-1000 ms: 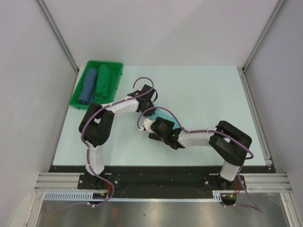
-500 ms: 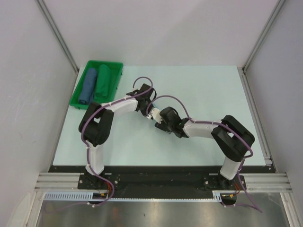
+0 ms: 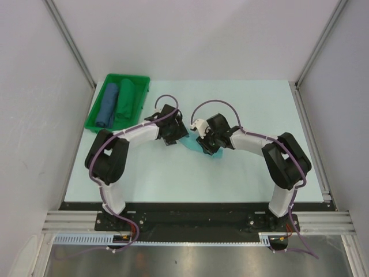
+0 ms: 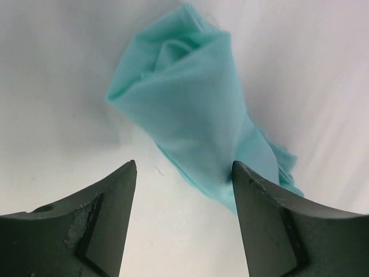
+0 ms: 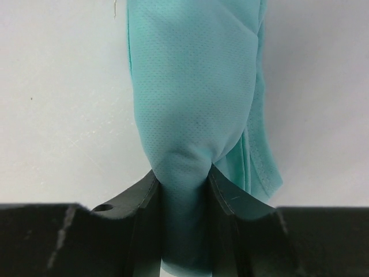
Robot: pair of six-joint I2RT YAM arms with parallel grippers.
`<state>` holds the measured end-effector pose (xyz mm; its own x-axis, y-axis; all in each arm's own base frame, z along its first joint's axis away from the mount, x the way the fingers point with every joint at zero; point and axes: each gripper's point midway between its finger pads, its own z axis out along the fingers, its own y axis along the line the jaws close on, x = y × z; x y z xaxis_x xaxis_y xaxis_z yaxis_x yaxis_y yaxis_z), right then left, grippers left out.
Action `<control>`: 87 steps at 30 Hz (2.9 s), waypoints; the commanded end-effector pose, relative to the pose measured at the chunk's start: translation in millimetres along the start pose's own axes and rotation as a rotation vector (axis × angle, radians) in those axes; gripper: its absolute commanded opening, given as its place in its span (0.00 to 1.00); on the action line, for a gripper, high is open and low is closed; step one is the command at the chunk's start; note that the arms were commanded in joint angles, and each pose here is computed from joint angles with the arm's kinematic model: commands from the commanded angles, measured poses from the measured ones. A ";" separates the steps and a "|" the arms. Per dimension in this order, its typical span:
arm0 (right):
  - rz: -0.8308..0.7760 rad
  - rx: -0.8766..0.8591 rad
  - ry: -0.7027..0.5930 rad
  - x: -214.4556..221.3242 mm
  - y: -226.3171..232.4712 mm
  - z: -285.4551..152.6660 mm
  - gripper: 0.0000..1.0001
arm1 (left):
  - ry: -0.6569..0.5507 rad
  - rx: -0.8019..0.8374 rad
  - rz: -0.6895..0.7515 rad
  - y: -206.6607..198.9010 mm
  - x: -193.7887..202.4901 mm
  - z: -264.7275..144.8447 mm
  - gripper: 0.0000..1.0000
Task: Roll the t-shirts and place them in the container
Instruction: Roll the T-shirt to the center of the board, then pick up the T-shirt from the center of the board.
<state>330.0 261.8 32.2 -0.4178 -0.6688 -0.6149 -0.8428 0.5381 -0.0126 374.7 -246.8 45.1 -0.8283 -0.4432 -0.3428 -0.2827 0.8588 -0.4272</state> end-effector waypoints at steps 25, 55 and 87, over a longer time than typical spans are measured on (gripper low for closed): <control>0.275 -0.069 0.107 22.6 13.9 7.8 0.28 | -0.088 0.148 -0.377 -47.1 32.2 3.4 0.65; 0.543 -0.076 0.041 -6.1 20.3 8.7 0.28 | -0.027 -0.069 -0.094 -31.7 15.9 35.5 0.66; 0.558 0.037 -0.175 -51.8 -43.5 -76.7 0.75 | -0.092 -0.221 0.464 -3.6 -40.0 63.4 0.00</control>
<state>339.4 260.9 73.4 -0.8056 -0.2064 -0.5553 -0.4648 0.8014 0.3765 408.2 -317.5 31.7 -0.8812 -0.2377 -0.4087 -0.0944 0.9355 -0.3404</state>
